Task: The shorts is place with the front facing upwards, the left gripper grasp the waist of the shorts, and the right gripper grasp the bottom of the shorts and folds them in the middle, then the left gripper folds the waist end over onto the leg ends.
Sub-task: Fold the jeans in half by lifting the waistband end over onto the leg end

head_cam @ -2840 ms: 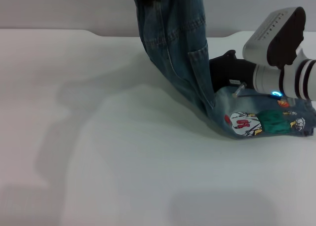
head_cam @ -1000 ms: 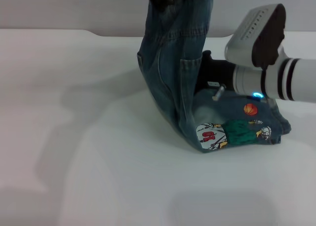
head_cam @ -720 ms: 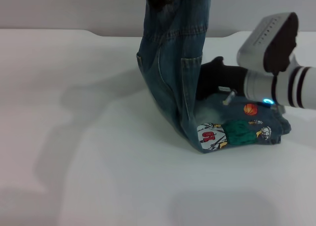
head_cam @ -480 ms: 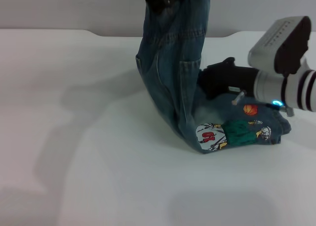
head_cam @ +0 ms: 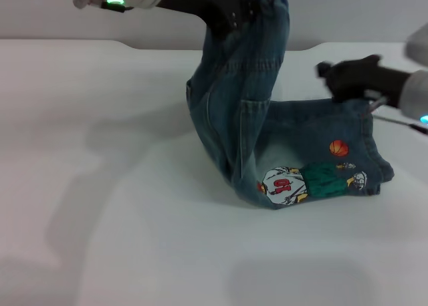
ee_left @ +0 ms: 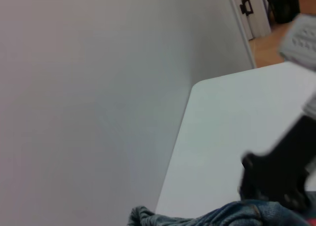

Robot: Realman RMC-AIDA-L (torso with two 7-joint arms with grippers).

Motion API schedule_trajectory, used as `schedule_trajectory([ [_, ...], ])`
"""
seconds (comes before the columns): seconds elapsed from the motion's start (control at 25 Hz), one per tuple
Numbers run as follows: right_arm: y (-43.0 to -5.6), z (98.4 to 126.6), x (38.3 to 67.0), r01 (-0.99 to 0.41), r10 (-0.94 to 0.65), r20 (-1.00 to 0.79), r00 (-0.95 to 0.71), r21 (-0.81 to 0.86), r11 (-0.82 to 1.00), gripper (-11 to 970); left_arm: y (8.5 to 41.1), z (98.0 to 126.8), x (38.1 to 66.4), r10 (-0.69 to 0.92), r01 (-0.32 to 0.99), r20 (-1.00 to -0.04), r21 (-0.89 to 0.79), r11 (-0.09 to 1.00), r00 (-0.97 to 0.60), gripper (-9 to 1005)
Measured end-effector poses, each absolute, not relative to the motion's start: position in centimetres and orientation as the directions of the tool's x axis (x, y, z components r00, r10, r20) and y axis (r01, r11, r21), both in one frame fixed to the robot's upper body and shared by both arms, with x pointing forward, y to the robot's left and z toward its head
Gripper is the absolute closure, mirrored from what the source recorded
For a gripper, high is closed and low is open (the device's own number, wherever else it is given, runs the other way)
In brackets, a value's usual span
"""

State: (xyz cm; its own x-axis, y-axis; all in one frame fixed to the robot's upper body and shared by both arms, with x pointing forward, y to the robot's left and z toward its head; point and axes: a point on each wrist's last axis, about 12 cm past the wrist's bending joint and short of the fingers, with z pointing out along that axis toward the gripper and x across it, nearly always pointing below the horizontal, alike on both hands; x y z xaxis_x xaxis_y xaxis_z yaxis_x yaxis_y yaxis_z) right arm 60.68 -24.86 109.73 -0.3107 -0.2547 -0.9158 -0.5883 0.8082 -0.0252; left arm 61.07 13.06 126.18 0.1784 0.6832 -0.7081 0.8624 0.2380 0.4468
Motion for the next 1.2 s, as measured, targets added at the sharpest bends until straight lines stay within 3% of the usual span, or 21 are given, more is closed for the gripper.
schedule_trajectory([
  [0.76,-35.9,114.5,58.6,-0.252,-0.047,-0.985,-0.163,-0.005,0.968,948,12.1,122.0,60.8,0.705,0.879,-0.695,0.413,0.237,0.137,928],
  [1.2,-37.8,115.3,57.6,-0.192,0.011,-0.998,-0.068,0.024,0.981,947,10.5,121.6,60.1,0.686,0.879,-0.705,0.428,0.211,0.179,927],
])
